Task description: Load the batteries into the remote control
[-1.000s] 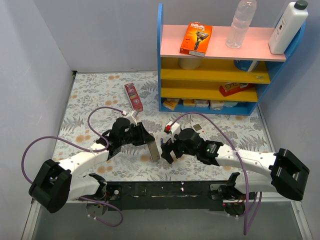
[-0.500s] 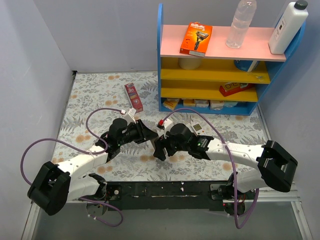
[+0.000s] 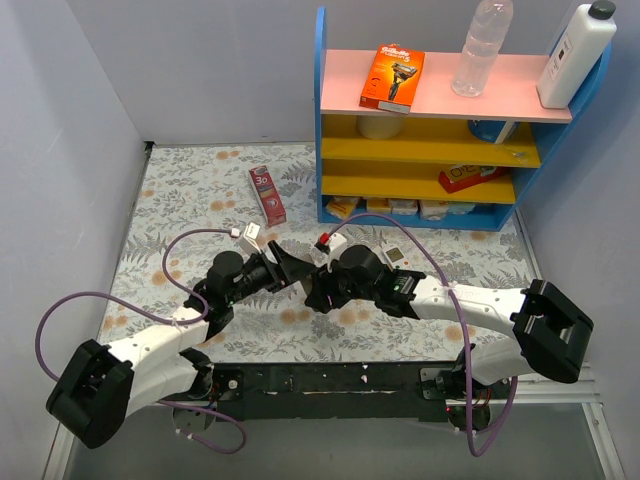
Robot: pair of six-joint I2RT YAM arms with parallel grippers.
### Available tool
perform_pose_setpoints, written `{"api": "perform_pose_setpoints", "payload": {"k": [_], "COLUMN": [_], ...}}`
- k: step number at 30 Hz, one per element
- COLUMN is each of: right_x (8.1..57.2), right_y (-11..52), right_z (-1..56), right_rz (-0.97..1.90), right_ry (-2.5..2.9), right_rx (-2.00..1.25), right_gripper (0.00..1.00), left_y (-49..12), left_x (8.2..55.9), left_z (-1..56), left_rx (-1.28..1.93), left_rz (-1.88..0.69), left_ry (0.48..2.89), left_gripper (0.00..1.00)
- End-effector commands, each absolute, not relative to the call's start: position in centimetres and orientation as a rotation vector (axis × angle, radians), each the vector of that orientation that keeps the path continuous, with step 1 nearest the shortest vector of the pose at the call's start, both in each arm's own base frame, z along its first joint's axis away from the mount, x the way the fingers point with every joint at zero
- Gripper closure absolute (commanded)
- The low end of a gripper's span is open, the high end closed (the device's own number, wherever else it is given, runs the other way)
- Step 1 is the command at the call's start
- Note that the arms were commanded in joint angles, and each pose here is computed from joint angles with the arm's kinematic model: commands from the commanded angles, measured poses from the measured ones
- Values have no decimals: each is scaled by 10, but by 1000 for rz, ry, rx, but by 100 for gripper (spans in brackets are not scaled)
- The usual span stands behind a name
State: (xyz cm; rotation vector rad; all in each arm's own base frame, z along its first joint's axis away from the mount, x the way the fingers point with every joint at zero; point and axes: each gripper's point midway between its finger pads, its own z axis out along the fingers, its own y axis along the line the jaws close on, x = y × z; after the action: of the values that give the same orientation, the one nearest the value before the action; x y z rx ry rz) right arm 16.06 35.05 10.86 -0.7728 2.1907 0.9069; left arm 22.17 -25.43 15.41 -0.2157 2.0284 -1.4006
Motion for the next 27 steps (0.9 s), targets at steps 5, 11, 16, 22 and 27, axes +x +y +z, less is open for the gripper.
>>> {"api": "perform_pose_setpoints", "payload": {"k": [5,11,16,22,27], "right_x": [175,178,181,182,180], "right_y": [375,376,377,379,382], "right_z": [161,161,159,160,179], "right_rz": [1015,992,972,963,1011], "right_ry": [2042,2048,2064,2074,1990], "right_rx": [-674,-659,-657,-658,-692], "right_gripper": [99,99,99,99,63], "left_y": [-250,-253,-258,-259,-256], "left_x": [236,242,243,248,253], "left_z": [177,174,172,173,178], "left_rx": [-276,-271,-243,-234,-243], "left_rz": [-1389,-1365,-1359,-1331,-1300], "left_ry": [1892,1884,1890,1871,1863], "left_gripper": [35,44,45,83,100]}}
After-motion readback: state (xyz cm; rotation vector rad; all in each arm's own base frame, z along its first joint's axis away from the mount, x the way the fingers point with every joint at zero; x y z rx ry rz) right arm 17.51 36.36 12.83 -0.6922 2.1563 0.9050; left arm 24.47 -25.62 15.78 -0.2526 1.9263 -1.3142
